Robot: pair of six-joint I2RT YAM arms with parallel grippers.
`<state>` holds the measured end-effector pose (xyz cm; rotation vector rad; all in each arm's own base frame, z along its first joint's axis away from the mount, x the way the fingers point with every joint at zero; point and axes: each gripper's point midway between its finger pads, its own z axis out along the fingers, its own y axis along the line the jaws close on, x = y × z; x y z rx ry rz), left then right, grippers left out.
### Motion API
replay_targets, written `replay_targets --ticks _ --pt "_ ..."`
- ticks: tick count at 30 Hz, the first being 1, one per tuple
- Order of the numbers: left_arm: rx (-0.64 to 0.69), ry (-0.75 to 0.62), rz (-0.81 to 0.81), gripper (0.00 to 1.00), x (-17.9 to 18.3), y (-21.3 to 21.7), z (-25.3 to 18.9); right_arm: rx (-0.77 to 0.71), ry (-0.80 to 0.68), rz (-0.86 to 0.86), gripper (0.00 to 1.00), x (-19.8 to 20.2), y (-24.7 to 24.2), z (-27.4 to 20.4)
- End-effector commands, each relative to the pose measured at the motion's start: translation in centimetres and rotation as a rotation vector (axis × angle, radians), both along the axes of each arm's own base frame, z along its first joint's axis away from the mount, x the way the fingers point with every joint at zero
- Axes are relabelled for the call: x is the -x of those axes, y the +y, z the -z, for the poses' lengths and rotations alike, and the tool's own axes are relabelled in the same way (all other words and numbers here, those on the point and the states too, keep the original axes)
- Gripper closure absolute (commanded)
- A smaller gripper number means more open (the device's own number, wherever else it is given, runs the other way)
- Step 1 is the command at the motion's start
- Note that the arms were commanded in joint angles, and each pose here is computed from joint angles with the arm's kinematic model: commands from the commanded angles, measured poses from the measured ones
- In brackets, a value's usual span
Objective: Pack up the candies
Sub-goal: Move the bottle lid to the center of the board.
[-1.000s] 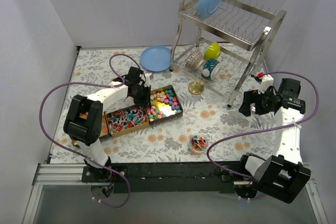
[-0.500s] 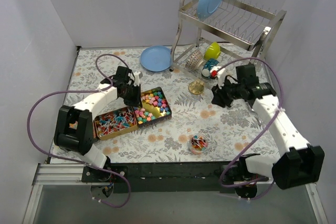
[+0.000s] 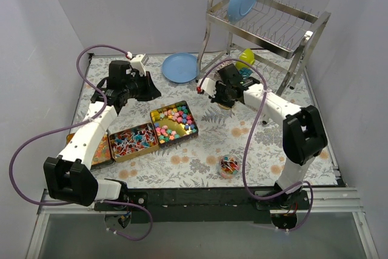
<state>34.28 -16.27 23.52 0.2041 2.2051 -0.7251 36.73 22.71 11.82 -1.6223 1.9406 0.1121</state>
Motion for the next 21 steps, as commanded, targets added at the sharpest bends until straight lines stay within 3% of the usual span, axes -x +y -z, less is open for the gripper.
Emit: replay_targets --ticks 1,21 --pt "0.005 -0.017 -0.043 1.00 0.2 1.5 -1.0 0.088 -0.187 0.071 0.99 -4.6 -0.7 -1.5" --pt "0.045 0.033 -0.068 1.00 0.1 2.5 0.3 0.298 -0.203 0.030 0.99 -7.5 -0.2 5.4"
